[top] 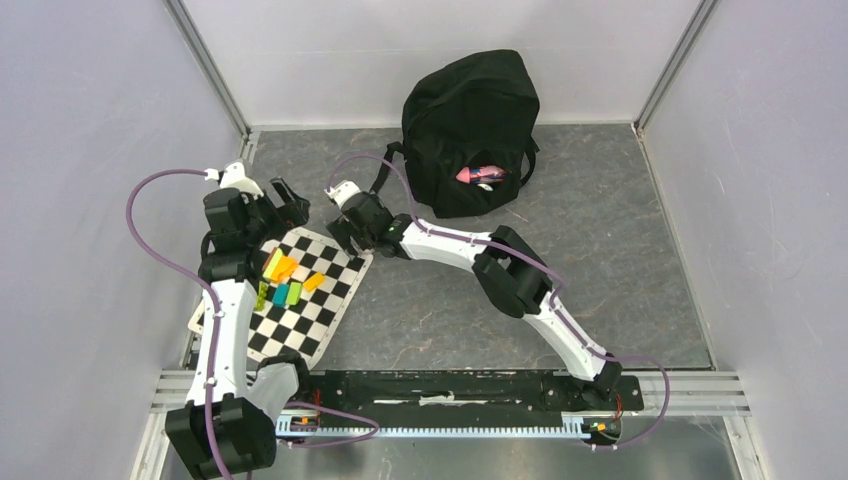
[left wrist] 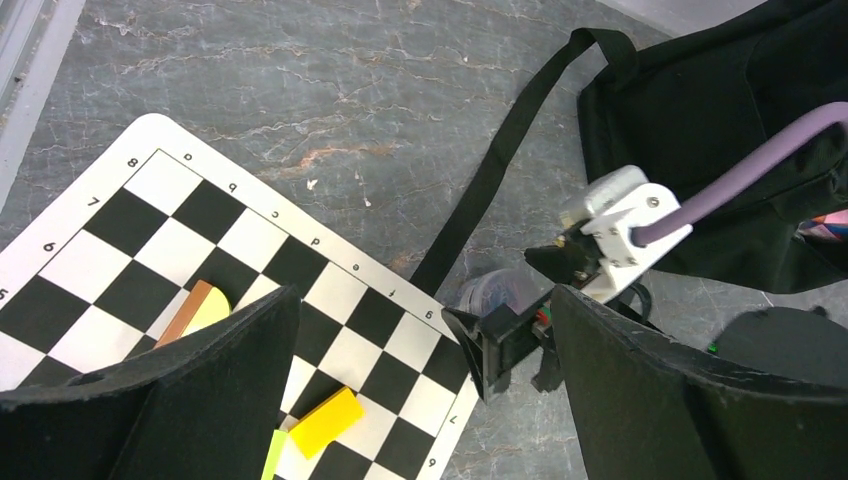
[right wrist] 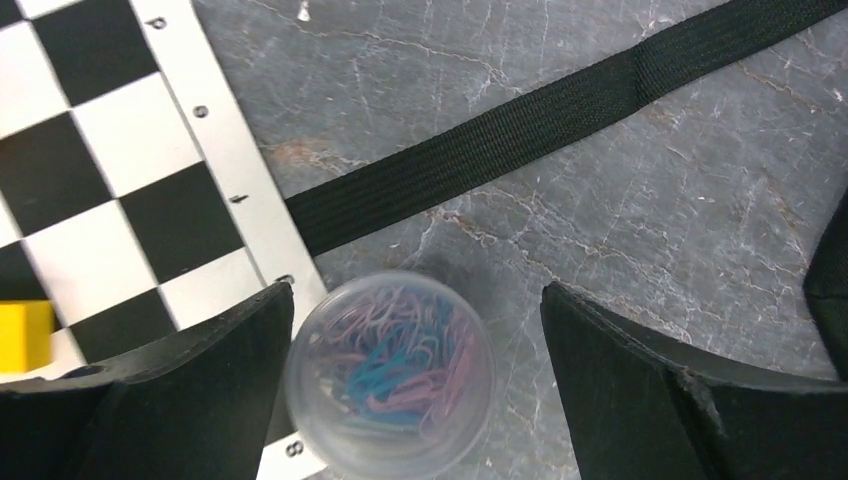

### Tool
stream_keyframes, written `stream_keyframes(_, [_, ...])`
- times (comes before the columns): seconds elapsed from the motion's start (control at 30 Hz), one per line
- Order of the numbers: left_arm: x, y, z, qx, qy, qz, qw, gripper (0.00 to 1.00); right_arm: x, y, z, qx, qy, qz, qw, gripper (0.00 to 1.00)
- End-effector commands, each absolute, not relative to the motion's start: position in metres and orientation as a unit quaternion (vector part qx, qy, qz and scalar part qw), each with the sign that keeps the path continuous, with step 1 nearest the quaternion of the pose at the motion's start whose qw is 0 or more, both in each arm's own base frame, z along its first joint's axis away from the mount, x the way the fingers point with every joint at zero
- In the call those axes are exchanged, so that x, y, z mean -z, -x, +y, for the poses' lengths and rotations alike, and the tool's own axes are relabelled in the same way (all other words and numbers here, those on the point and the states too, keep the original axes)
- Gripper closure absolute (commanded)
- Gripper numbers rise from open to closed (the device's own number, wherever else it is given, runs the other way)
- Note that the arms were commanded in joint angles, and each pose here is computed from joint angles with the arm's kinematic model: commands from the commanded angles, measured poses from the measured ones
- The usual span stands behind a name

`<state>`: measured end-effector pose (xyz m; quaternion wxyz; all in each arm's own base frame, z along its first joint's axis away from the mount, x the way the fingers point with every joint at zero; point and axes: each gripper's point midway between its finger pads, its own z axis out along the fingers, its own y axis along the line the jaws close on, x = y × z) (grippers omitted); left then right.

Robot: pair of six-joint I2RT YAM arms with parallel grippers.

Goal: Pack the student bag
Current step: Pick up the stationery from the center of the board, then place the stationery in the student bag.

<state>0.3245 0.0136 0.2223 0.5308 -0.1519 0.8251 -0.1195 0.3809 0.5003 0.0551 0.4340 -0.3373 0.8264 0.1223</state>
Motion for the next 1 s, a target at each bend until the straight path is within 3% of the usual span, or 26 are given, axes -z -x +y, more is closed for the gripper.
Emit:
stream_keyframes(0.0, [-0.229, -0.327, 0.012, 0.131, 0.158, 0.815, 0.542, 0.00, -0.069, -0.398, 0.511, -0.112, 0.329, 0.812, 0.468, 0.05])
stream_keyframes(0.07, [-0.229, -0.328, 0.012, 0.131, 0.157, 0.815, 0.541, 0.00, -0.070, -0.397, 0.514, -0.118, 0.334, 0.809, 0.470, 0.20])
stream_keyframes(0.17, [-0.227, -0.328, 0.014, 0.127, 0.159, 0.817, 0.539, 0.00, -0.074, -0.393, 0.514, -0.128, 0.340, 0.806, 0.468, 0.57])
stream_keyframes(0.23, [-0.227, -0.327, 0.014, 0.125, 0.159, 0.817, 0.539, 0.00, -0.084, -0.387, 0.511, -0.137, 0.347, 0.801, 0.469, 0.76])
stream_keyframes(0.37, [-0.226, -0.328, 0.010, 0.136, 0.153, 0.817, 0.539, 0.01, -0.139, -0.373, 0.499, -0.162, 0.362, 0.774, 0.494, 0.98])
stream_keyframes(0.6, [-0.224, -0.330, -0.023, 0.172, 0.106, 0.823, 0.531, 0.03, -0.220, -0.376, 0.407, -0.122, 0.365, 0.748, 0.540, 1.00])
stream_keyframes(0.77, [-0.219, -0.328, -0.067, 0.196, 0.043, 0.834, 0.514, 0.02, -0.226, -0.406, 0.327, -0.115, 0.362, 0.755, 0.534, 1.00])
stream_keyframes(0.97, [-0.212, -0.323, -0.085, 0.198, 0.018, 0.843, 0.500, 0.02, -0.209, -0.433, 0.280, -0.095, 0.379, 0.760, 0.520, 1.00])
